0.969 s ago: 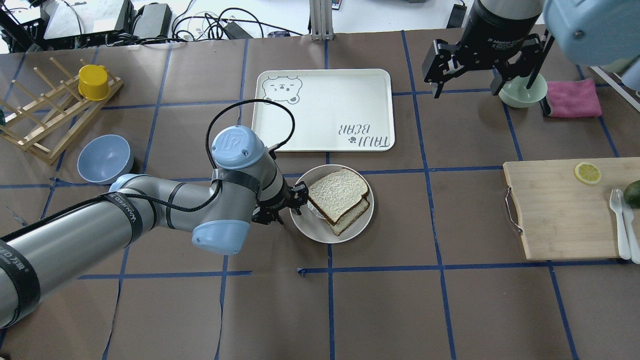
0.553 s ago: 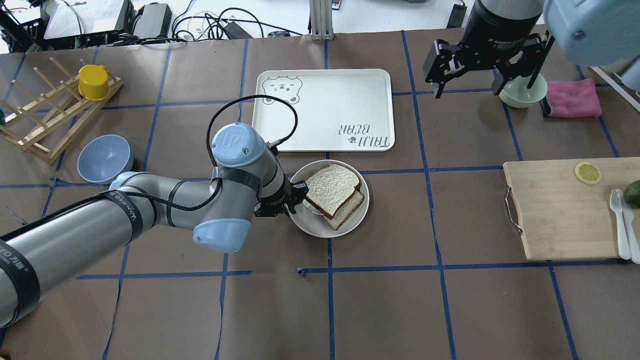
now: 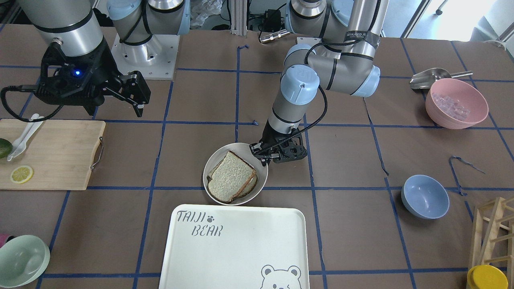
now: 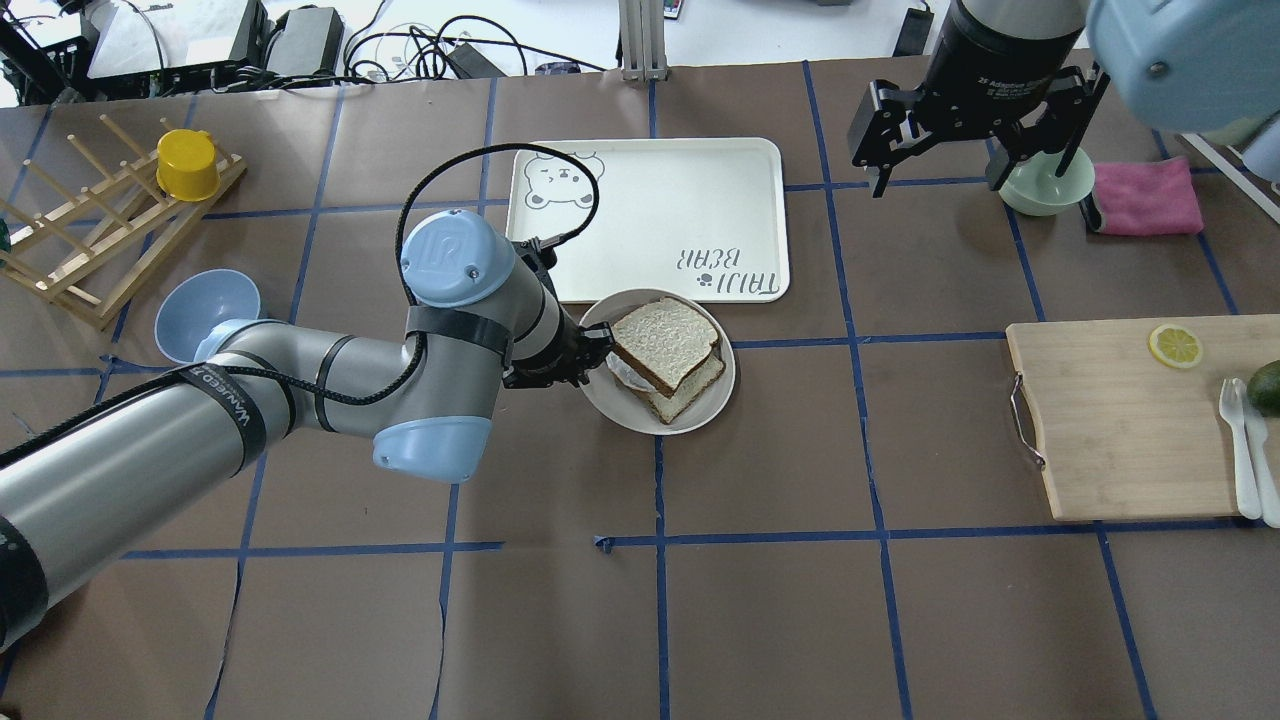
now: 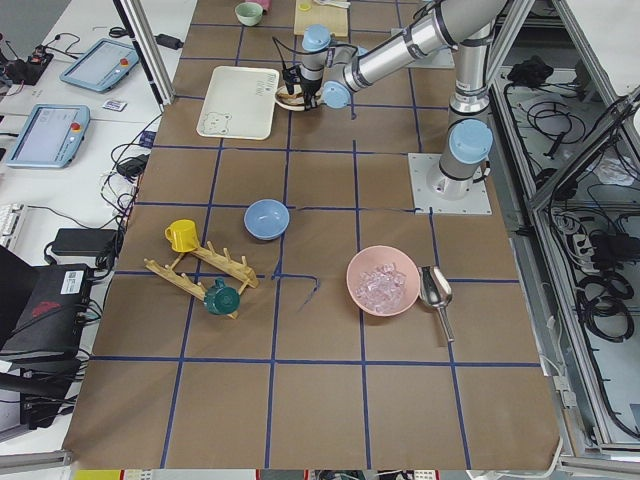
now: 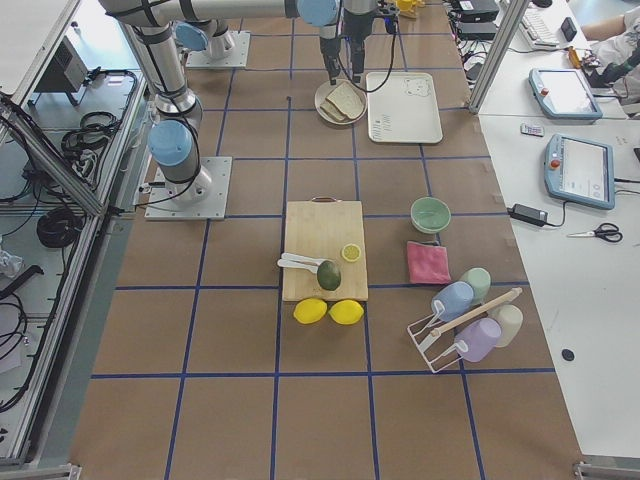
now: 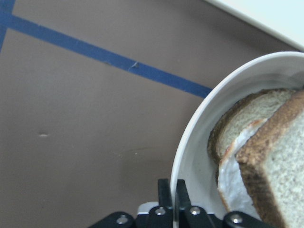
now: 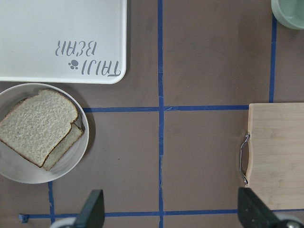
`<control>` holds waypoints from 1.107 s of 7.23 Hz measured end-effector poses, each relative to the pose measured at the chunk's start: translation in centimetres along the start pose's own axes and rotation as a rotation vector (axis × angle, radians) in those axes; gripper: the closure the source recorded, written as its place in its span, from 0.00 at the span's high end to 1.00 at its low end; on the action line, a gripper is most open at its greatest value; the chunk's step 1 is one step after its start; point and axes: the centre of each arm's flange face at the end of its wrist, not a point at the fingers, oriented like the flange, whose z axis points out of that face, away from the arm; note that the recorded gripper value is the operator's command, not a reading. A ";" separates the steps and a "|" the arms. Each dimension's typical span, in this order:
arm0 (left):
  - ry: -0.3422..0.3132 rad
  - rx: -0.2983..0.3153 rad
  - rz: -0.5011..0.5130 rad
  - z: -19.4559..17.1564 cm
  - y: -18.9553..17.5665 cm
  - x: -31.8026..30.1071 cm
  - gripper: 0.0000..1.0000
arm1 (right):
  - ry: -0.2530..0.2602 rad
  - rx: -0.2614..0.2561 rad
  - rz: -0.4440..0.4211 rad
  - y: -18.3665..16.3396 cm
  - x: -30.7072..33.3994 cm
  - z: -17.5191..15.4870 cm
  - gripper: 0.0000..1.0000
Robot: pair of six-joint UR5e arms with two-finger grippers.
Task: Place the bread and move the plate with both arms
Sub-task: 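Slide the plate with the left gripper onto the bear tray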
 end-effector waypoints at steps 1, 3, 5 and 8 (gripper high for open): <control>0.029 0.018 0.036 -0.5 -0.8 -0.1 0.00 | 0.000 0.000 0.000 0.0 0.0 0.0 1.00; 0.099 0.047 0.047 -1.9 -4.0 -1.0 0.00 | 0.000 0.000 0.001 0.0 0.0 0.0 1.00; 0.103 0.041 0.035 -2.8 -9.4 -0.3 0.00 | -0.001 0.000 0.000 0.1 -0.1 0.0 1.00; 0.090 0.016 0.031 -1.8 -17.1 2.4 0.00 | -0.004 -0.002 0.001 0.1 -0.1 0.1 1.00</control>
